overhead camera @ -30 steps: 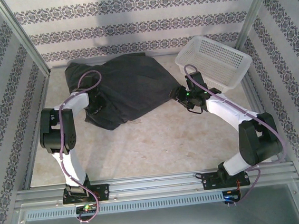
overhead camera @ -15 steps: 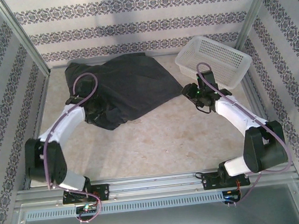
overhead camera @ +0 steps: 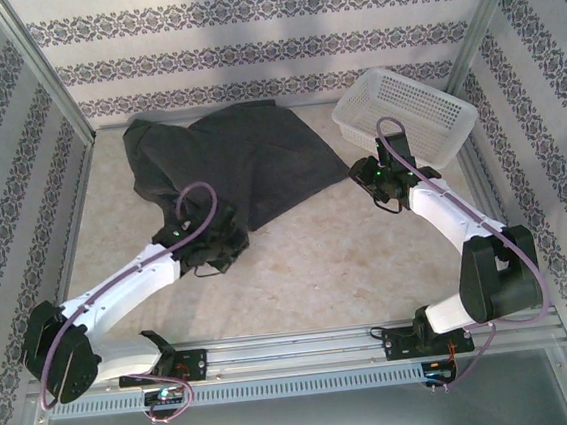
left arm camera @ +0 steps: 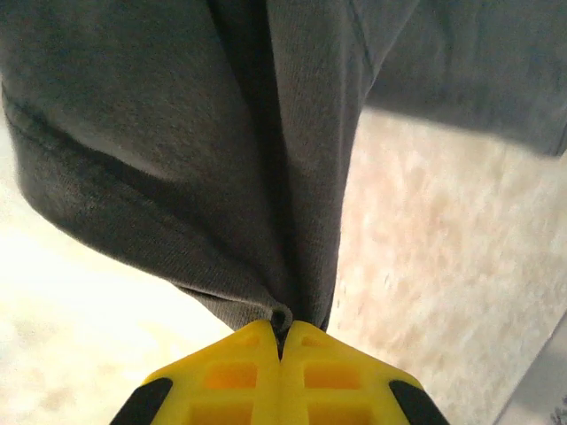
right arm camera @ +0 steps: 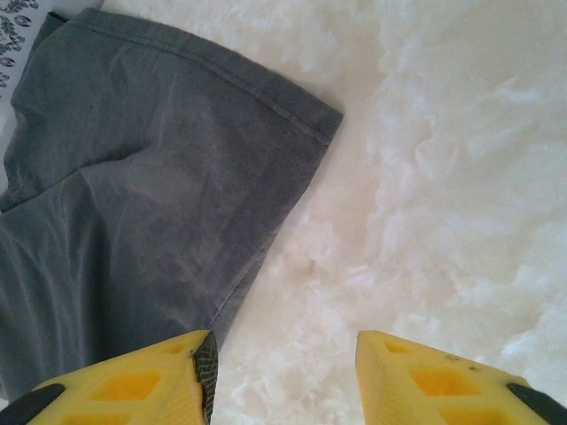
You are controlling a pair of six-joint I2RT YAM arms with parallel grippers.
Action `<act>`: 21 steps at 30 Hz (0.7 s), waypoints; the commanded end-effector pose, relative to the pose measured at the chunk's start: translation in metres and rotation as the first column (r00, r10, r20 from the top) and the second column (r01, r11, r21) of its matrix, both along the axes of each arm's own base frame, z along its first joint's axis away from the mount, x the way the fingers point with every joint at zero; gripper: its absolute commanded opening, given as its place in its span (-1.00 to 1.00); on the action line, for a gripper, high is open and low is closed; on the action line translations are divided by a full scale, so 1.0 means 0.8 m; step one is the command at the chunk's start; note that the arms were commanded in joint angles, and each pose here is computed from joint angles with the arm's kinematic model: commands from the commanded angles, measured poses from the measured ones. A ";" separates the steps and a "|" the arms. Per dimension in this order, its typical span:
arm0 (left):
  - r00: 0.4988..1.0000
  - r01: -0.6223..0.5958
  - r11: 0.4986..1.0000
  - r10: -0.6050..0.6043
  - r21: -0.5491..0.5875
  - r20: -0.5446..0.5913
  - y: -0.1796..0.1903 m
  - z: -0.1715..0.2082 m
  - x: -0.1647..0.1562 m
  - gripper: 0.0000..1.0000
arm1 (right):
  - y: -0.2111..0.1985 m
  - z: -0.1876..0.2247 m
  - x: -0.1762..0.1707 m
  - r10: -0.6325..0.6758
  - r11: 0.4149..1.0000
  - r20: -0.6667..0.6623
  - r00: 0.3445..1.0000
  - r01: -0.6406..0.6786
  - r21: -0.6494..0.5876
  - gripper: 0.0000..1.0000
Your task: Fold and stack the t-shirts
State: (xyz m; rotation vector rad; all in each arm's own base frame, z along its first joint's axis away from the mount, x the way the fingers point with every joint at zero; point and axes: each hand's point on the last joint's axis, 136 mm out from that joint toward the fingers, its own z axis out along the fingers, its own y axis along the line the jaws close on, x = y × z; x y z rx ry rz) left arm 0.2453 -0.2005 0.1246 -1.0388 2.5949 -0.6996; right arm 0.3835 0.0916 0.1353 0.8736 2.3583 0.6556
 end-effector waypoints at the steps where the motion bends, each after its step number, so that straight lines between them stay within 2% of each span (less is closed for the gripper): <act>1: 0.996 -0.085 0.992 0.083 -0.088 -0.032 -0.044 -0.004 -0.013 -1.00 | -0.002 0.006 -0.011 0.017 1.000 0.014 1.000 -0.017 -0.003 -0.08; 4: 0.996 -0.088 0.989 0.083 -0.121 -0.044 -0.080 -0.020 -0.020 -1.00 | -0.001 0.002 -0.021 0.033 0.999 0.007 0.999 -0.033 0.002 -0.08; 6: 0.998 -0.068 0.980 0.067 -0.187 -0.012 -0.114 -0.021 -0.011 -0.99 | 0.001 -0.001 -0.026 0.048 0.999 0.000 0.999 -0.048 0.003 -0.08; 7: 0.999 -0.034 0.969 0.041 -0.243 0.020 -0.137 -0.016 -0.002 -0.87 | 0.002 -0.004 -0.029 0.057 0.998 -0.007 0.998 -0.057 0.003 -0.08; 8: 0.999 0.005 0.959 0.007 -0.283 0.043 -0.157 -0.014 0.005 -0.67 | 0.002 -0.005 -0.031 0.062 0.998 -0.008 0.998 -0.062 0.001 -0.08; 9: 0.997 0.046 0.948 -0.026 -0.314 0.068 -0.172 -0.012 0.009 -0.36 | 0.002 -0.007 -0.034 0.069 0.998 -0.014 0.998 -0.069 -0.001 -0.08; 10: 0.994 0.085 0.941 -0.060 -0.327 0.087 -0.181 -0.008 0.011 -0.09 | 0.002 -0.010 -0.036 0.074 0.997 -0.020 0.997 -0.074 0.000 -0.07; 11: 0.992 0.111 0.946 -0.086 -0.304 0.096 -0.179 -0.007 0.009 0.06 | 0.002 -0.011 -0.037 0.077 0.997 -0.024 0.997 -0.077 -0.001 -0.07; 13: 0.988 0.127 0.975 -0.108 -0.185 0.109 -0.147 -0.002 0.000 0.11 | 0.004 -0.012 -0.041 0.098 0.995 -0.030 0.995 -0.098 -0.002 -0.07; 16: 0.990 0.059 0.998 -0.057 -0.013 0.130 -0.063 0.004 -0.017 0.07 | 0.013 -0.011 -0.046 0.143 0.989 -0.024 0.989 -0.143 -0.020 -0.06; 19: 0.987 -0.090 0.995 0.083 0.046 0.136 0.033 0.004 -0.028 -0.17 | 0.033 -0.018 -0.053 0.205 0.978 -0.036 0.978 -0.206 -0.022 -0.04; 21: 0.969 -0.217 0.975 0.210 0.043 0.130 0.097 0.000 -0.029 -0.32 | 0.057 -0.023 -0.059 0.254 0.967 -0.041 0.966 -0.255 -0.003 -0.03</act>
